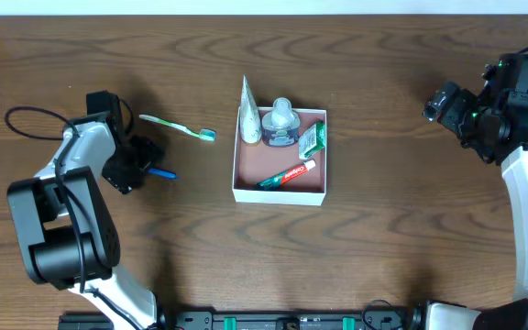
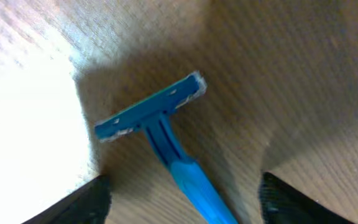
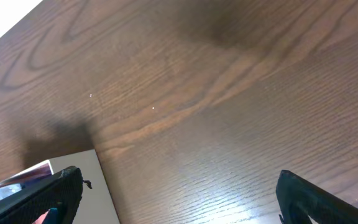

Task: Pack container
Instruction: 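Move the left gripper to the blue razor and grasp its handle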

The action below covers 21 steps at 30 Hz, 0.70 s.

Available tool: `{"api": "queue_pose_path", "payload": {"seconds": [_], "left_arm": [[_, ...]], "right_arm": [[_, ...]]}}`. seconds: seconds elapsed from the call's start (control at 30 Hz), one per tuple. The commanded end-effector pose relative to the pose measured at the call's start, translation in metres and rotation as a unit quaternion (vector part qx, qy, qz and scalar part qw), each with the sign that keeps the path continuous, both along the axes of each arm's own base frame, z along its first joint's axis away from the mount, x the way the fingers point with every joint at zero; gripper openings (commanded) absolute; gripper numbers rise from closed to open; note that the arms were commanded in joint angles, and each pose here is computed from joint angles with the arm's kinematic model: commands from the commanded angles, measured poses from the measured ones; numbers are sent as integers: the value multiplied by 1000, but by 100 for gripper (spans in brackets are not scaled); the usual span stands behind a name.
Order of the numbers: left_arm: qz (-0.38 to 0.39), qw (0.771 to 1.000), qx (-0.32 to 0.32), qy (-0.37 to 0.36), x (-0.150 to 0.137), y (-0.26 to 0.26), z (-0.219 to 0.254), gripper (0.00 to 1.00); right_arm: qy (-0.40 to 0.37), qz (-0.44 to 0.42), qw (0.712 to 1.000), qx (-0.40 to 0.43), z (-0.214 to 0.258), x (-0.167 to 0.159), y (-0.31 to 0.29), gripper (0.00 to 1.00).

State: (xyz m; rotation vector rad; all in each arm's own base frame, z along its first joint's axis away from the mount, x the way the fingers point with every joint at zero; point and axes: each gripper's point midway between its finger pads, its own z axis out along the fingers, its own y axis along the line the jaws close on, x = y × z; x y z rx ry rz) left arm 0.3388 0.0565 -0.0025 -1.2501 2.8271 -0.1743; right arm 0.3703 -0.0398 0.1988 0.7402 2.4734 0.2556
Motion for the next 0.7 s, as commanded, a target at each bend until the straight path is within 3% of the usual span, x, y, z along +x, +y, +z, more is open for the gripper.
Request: {"api": "queue_pose_path", "payload": {"seconds": [0.0,0.43,0.67], "left_arm": [[-13,1000,-8,26,-8,-1,-22,66],[-25,999,1,29,-10,1,-22,13],[-43,998,-3,35,-14,-1,-20,6]], "right_arm": [[-3,0,1000,-5,3,1,-3,99],[-3,0,1000,-4,3,1,-3,99],[-3,0,1000,-4,3,1,-3,99]]}}
